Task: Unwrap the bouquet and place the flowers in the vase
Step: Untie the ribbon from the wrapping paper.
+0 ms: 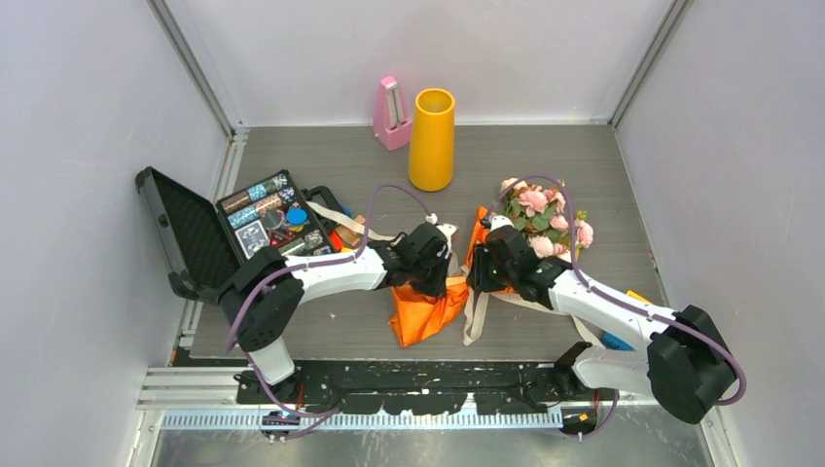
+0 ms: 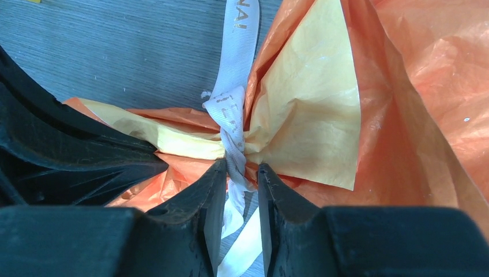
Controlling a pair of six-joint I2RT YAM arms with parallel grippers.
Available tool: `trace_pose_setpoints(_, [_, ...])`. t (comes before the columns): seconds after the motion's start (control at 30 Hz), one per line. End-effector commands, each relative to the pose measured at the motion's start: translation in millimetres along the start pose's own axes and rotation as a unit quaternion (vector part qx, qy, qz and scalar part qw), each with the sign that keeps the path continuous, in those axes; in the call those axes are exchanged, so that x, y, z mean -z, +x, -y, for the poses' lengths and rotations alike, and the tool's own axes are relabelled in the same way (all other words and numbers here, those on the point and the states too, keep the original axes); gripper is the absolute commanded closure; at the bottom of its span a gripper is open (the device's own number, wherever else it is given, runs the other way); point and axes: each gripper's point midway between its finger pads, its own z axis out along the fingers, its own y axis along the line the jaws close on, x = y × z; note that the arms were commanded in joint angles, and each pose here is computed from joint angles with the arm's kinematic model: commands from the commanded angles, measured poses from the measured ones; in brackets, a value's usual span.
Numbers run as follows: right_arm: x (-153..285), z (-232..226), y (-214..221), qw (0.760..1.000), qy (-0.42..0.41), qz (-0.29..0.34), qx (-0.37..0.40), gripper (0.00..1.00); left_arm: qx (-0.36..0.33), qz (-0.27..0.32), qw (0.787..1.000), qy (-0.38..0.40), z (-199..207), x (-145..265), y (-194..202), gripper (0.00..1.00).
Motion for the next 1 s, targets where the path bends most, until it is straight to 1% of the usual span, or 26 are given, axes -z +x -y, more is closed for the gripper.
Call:
trace_pose_setpoints(0.0, [2, -16, -22, 0.999, -0.021, 0.034, 0.011, 0.69, -0.005, 0.017, 1.000, 0.018, 8, 7, -10, 1.00])
trace_pose_setpoints(0.13, [3, -16, -21, 0.999, -0.019, 0.033, 0.013, 0.75, -0.004, 0.017, 1.000, 0.017, 8, 7, -10, 1.00])
trace_pose_setpoints(0.2, [3, -14, -21, 0.999, -0.013, 0.032, 0.012, 0.81, -0.004, 0.017, 1.000, 0.016, 7, 7, -10, 1.00])
trace_pose_setpoints(0.27, [6, -12, -20, 0.999, -0.006, 0.034, 0.011, 0.90, -0.004, 0.018, 1.000, 0.010, 5, 7, -11, 1.00])
trace_pose_setpoints(0.3, [8, -9, -21, 0.999, -0.001, 0.037, 0.010, 0.97, -0.004, 0.020, 1.000, 0.005, 4, 7, -11, 1.00])
trace_pose_setpoints(0.33, [10, -7, -19, 0.999, 0.004, 0.037, 0.008, 0.99, -0.004, 0.021, 1.000, 0.001, 2, 8, -11, 1.00])
trace_pose_setpoints(0.57, [28, 14, -22, 0.996, 0.048, 0.069, -0.012, 1.00, 0.003, 0.019, 1.000, -0.007, -2, 6, -9, 1.00])
trace_pose_setpoints(0.83, [30, 30, -7, 0.994, 0.083, 0.058, -0.035, 1.00, 0.008, 0.021, 1.000, -0.013, -4, 6, -11, 1.00])
trace_pose_setpoints(0.97, [31, 33, -1, 0.994, 0.085, 0.052, -0.042, 1.00, 0.015, 0.020, 1.000, -0.018, -7, 6, -10, 1.00])
